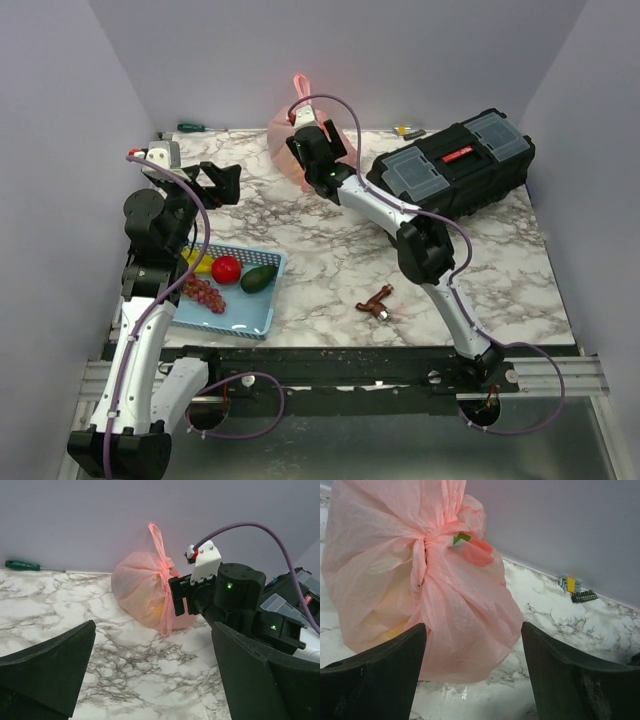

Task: Take the fake fruits out of the plastic bag
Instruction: Move the plastic bag to the center of the board.

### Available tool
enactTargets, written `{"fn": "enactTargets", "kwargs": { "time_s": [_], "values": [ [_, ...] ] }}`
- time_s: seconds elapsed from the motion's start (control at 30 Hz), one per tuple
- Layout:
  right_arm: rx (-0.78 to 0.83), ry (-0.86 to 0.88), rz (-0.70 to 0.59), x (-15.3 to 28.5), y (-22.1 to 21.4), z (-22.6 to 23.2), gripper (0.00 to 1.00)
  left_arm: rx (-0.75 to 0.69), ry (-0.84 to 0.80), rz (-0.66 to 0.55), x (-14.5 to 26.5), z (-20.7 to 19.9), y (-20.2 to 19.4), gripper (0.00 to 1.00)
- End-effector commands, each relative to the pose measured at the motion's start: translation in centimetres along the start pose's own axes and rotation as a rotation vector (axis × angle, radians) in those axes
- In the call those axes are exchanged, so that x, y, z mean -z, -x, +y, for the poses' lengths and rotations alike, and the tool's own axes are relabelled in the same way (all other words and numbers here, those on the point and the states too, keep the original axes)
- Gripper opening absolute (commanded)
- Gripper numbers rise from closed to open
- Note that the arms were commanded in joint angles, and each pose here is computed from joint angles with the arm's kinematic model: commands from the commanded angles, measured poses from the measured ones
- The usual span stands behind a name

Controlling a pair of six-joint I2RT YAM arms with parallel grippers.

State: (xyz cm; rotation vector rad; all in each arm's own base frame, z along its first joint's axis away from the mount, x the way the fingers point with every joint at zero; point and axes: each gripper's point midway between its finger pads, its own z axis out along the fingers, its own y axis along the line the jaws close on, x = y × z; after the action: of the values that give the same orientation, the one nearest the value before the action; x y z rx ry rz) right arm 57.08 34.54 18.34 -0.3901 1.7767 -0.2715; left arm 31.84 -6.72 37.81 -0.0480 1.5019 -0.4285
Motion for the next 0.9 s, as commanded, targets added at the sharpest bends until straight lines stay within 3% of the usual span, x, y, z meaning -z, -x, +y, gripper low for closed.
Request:
{"fn": "enactTargets", "kwargs": {
  "time_s": [0.0,0.37,0.5,0.87],
  "values": [
    [0.045,-0.039,-0.031,-0.8,0.3,0.1,0.77,0.054,-0.076,0.008,-0.4,-1.0,0.0,0.99],
    [0.03,-0.006,0.006,-1.8,-2.7,2.2,0.75,0.125,-0.165,0.079,-1.7,-2.0,-1.3,0.99],
    [0.009,0.019,0.023,-2.0,-3.4,3.0,0.59,0.144,-0.187,0.107,-2.0,-2.3,-1.6,0.99],
    [0.001,0.161,0.01,0.5,-3.0,5.4,0.24,0.163,-0.165,0.138,-2.7,-1.8,-2.6,0.99]
  ]
}}
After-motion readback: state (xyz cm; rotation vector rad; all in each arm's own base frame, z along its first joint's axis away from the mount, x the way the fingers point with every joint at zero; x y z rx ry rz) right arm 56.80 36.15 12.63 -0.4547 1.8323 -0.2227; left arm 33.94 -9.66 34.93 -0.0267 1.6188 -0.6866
